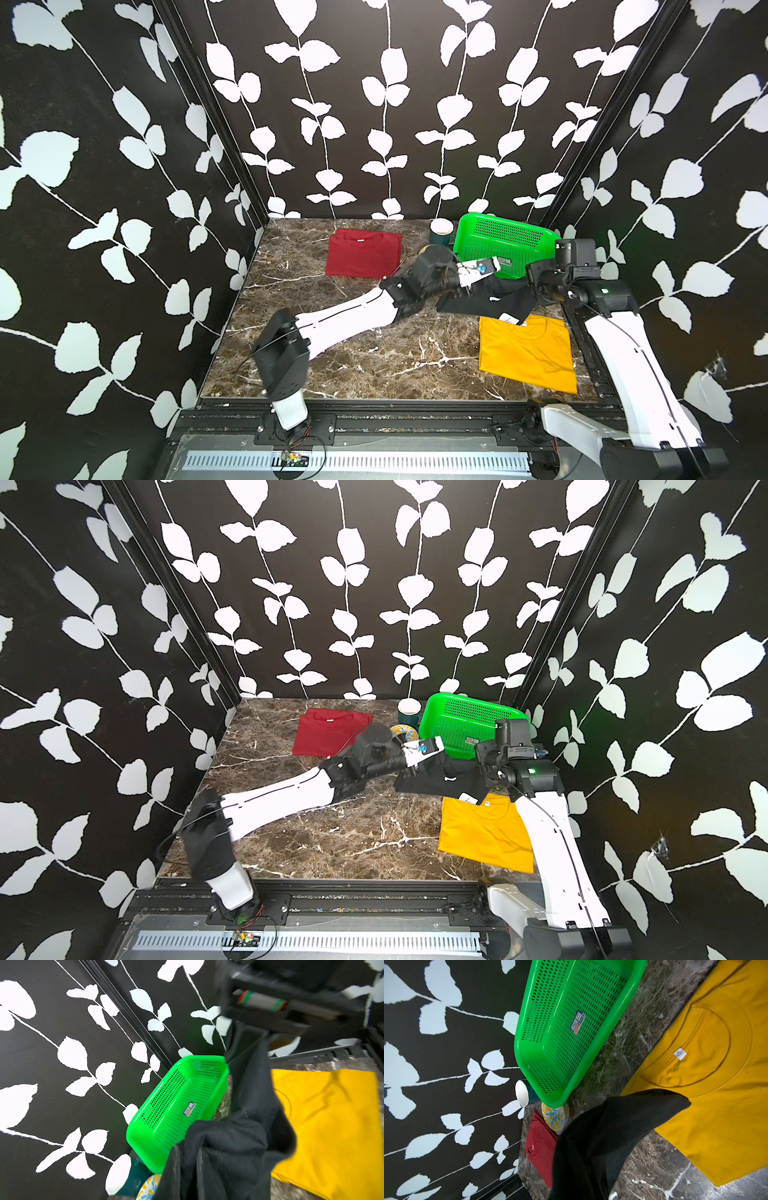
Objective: Put the folded t-shirts into the basket
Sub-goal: Adjust the bin at the center of the board.
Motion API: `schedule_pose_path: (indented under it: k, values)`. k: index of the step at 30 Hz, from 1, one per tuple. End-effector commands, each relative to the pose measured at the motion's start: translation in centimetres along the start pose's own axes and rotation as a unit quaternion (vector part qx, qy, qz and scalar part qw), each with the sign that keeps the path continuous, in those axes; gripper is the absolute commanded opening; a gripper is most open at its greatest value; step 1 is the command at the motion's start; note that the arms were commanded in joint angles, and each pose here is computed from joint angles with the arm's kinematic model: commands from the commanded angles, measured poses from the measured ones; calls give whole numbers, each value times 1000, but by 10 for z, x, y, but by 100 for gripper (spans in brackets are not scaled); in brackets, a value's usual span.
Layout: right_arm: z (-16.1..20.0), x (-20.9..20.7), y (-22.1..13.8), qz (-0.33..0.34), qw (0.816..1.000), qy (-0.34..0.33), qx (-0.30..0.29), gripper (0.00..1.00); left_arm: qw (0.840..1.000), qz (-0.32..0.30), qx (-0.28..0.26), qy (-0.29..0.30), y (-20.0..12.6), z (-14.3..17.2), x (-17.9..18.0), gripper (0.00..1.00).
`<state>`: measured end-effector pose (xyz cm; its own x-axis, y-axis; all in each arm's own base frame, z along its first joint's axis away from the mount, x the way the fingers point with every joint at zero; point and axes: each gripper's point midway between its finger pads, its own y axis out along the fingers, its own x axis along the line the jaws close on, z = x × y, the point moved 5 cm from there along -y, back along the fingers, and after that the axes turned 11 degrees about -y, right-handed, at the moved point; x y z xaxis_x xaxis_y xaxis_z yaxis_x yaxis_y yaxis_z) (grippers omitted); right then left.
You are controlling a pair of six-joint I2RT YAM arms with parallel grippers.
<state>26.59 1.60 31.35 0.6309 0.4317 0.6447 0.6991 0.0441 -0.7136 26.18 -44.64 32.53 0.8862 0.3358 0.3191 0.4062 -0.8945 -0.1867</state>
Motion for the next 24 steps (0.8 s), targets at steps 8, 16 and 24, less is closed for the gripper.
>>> schedule_pose_path:
  k: [8, 16, 24]
  values:
    - [-57, 6, 17, 19, 995, 63, -70, 0, 997, 1, -49, -51, 77, 1, 43, 0]
    - [-89, 13, 51, 65, 993, 70, -77, 0, 989, -6, -59, -134, 136, 30, 82, 0]
    - [-109, 12, 92, 120, 988, 66, -69, 0, 973, -33, -53, -221, 165, 84, 109, 0]
